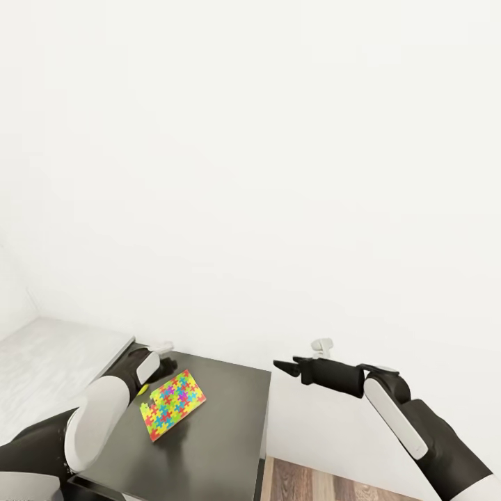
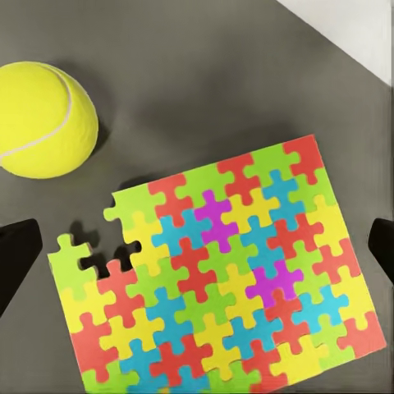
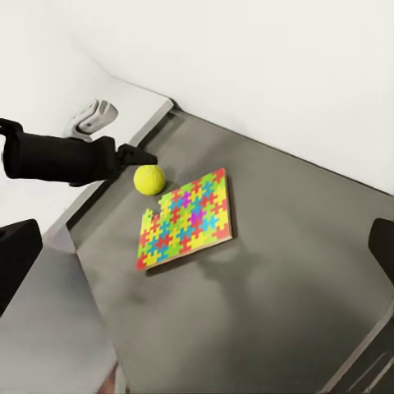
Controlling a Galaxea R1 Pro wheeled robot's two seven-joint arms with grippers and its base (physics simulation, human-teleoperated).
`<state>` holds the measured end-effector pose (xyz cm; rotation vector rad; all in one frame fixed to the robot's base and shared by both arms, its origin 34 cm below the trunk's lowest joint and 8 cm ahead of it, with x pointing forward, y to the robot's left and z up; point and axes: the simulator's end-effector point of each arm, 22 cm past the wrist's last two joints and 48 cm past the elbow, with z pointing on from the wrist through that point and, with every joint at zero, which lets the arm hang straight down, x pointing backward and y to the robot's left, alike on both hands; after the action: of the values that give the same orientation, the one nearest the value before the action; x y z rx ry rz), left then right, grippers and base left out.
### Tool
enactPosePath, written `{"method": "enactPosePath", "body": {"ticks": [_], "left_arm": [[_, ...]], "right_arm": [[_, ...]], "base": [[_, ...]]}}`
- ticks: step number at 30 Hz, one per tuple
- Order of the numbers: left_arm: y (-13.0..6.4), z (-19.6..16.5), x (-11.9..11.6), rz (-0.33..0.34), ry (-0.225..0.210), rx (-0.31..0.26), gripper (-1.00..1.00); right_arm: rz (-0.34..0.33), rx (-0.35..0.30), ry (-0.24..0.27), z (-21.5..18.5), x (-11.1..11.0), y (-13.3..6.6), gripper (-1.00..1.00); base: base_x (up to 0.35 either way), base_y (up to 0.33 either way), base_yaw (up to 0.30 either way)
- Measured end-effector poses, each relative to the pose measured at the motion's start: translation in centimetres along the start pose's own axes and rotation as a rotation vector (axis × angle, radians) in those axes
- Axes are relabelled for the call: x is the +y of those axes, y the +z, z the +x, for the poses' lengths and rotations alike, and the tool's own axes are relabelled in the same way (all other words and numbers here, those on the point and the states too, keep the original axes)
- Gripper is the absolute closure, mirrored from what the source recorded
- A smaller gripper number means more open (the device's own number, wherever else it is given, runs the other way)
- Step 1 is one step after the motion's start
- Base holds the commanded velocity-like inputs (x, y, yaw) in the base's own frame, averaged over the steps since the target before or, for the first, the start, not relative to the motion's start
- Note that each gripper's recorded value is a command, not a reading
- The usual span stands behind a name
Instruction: Put all the toys in the child's room - the three board games (two on the bed and one on the table), the two jigsaw puzzles on the table, and the tennis ball on the table - inside the toy box on the table in the child's room.
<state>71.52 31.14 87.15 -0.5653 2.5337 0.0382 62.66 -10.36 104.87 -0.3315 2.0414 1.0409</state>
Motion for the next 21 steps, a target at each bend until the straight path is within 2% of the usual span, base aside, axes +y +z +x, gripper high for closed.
{"method": "enactPosePath", "body": {"ticks": [7,21], "left_arm": [[-0.1,1.1,-0.1,0.014,0.001,0.06,-1.0],[-0.1,0.9,-0.2,0.023,0.006,0.055,-1.0]], "right_arm": [[-0.017,-0.012,-0.019,-0.6,1.0,-0.1,-1.0],[-0.037,-0.019,-0.035,-0.6,2.2,-0.2,-1.0]], "base": [[0.0,0.0,0.0],[0.0,0.0,0.0]]}}
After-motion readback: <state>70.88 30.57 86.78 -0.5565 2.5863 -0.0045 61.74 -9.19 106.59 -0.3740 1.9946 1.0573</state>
